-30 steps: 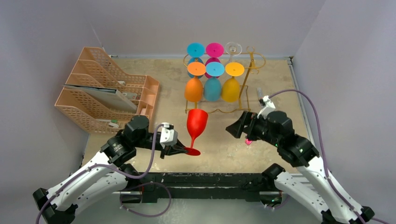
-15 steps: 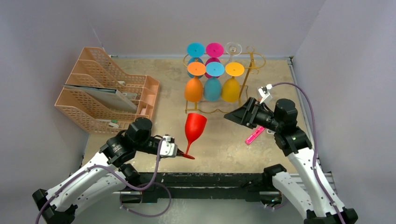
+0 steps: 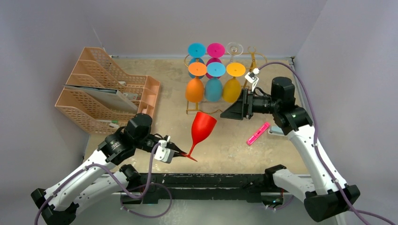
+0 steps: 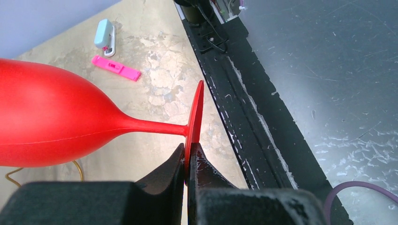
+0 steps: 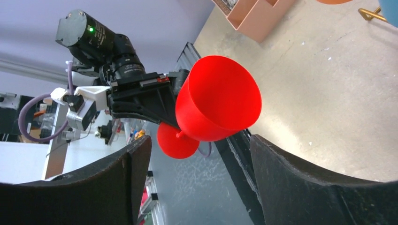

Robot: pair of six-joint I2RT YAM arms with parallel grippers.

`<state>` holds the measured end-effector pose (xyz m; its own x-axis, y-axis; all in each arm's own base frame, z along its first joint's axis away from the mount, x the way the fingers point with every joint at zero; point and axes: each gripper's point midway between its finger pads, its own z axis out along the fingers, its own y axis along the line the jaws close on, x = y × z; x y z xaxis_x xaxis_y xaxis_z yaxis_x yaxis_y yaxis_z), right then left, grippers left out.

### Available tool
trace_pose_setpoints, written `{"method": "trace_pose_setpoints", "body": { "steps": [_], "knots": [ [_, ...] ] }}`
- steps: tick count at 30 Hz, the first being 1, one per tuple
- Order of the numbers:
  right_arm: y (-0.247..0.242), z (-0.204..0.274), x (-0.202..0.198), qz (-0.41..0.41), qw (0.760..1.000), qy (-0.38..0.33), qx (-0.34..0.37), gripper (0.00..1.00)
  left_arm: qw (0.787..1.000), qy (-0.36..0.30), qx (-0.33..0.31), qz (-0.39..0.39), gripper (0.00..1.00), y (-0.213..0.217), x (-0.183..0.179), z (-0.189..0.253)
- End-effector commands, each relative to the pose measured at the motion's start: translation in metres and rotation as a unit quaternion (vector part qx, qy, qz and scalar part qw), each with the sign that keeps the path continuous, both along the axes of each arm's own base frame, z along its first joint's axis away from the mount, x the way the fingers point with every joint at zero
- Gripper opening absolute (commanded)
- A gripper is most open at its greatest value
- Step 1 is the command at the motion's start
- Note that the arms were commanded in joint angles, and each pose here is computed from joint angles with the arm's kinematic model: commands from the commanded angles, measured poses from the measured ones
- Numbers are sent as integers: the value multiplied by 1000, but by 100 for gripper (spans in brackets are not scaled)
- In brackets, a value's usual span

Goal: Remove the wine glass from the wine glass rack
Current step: Place the wine glass at the center of the board.

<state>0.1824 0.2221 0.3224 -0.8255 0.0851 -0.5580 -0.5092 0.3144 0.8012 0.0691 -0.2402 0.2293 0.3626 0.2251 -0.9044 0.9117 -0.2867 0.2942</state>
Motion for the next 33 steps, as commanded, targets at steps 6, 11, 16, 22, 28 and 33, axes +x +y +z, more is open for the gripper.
{"method": "trace_pose_setpoints", "body": {
  "steps": [6,11,16,22,28,33],
  "knots": [
    [18,8,-19,64,997,-6,-32,72,998,-35,-43,-33,0,-3,-8,20],
    [34,24,-20,74,997,-24,-12,66,997,-31,-43,-49,0,-3,-13,18],
    [37,20,-19,87,996,-8,-32,64,997,-33,-42,-57,0,-3,-13,16],
    [41,23,-32,119,993,-8,-14,59,997,-32,-34,-61,0,-4,-13,12],
    [41,23,-44,152,988,13,-14,54,997,-37,-35,-61,0,-3,-12,12],
    [49,18,-47,174,984,28,-12,39,996,-33,-44,-64,0,-7,-11,14]
  ]
}}
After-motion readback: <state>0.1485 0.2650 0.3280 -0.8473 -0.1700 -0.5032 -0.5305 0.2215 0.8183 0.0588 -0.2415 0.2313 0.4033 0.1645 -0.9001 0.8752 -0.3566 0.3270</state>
